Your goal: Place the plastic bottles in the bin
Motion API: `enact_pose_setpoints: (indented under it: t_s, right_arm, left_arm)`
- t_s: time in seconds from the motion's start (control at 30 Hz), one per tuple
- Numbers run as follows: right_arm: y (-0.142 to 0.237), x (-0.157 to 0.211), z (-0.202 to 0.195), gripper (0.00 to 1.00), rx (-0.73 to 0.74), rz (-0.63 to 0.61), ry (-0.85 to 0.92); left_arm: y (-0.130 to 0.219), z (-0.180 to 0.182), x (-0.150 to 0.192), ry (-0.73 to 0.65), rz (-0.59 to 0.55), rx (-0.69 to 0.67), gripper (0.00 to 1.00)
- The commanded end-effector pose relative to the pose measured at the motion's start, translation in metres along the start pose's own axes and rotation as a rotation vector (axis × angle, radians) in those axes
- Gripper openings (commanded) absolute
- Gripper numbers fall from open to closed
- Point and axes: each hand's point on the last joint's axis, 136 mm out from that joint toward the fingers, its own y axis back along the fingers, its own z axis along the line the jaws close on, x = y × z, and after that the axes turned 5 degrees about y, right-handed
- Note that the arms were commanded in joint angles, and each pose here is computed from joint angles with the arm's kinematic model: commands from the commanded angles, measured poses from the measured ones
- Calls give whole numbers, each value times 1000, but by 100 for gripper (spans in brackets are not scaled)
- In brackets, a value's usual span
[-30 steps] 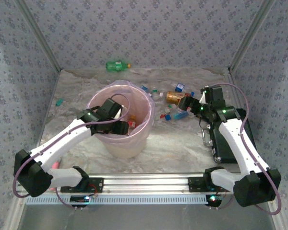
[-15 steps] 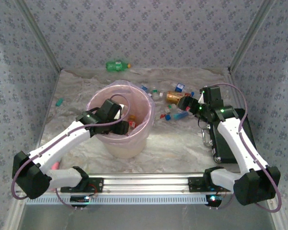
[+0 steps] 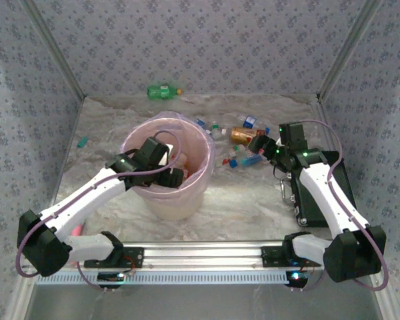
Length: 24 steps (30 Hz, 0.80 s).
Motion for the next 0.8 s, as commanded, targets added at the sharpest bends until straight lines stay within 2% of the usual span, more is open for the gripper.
enact_pose_setpoints:
  t_s: [0.0,0.03,0.33,0.57,0.77]
  right_arm:
    - [-10,-10,-10,100,40,-49,-80]
    - [-14,-11,-12,100,48,-51,-94]
    - [-62,-16,-26,100,123,-57,-176]
    - [-92,-18,-27,100,142,-63,-222]
    - [-120,-18,-29,99,167,-53,-250]
  left_arm:
    - [17,-17,-19,-16,-57,66,96]
    - [23,-20,-23,-17,-70,79,100]
    - [70,-40,-55,-36,-174,158,100]
    - [97,-43,-66,-51,-214,167,100]
    - [136,-43,-79,-51,-325,192,100]
